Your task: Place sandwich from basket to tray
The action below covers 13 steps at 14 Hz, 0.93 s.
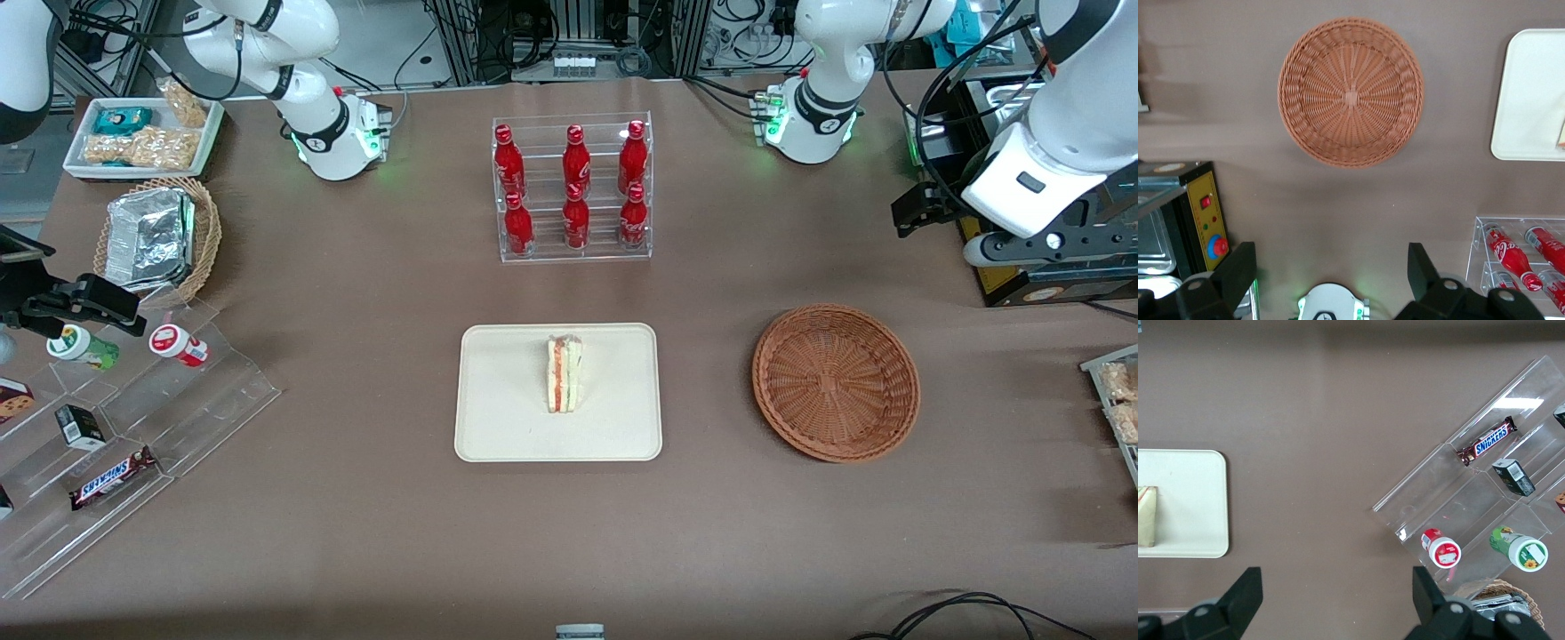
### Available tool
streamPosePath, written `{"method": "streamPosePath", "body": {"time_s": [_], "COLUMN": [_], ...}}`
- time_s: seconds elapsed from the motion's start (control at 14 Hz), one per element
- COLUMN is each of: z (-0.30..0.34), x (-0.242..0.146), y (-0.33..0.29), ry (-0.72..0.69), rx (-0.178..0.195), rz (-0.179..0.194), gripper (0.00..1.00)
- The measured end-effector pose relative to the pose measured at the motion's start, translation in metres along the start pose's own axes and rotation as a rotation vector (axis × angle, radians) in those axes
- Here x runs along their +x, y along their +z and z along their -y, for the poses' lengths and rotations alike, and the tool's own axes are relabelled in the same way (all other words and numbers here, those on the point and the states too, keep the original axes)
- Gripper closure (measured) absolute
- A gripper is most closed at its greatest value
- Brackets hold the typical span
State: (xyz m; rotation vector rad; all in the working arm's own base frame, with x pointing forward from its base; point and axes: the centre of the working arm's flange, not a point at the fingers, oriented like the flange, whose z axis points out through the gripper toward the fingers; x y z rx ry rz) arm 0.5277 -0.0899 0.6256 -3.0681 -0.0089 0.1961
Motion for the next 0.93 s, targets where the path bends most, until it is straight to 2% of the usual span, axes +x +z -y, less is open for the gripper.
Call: {"method": "streamPosePath", "body": {"time_s": [0.21,0.93], "z": [0.0,-0.011], "x": [0.0,-0.002], "y": [-0.004,-0.006], "ry": [0.041,0.085], "rx": [-0.002,-0.001], "rz": [-0.023,-0.032], "gripper": [0.0,0.0]}}
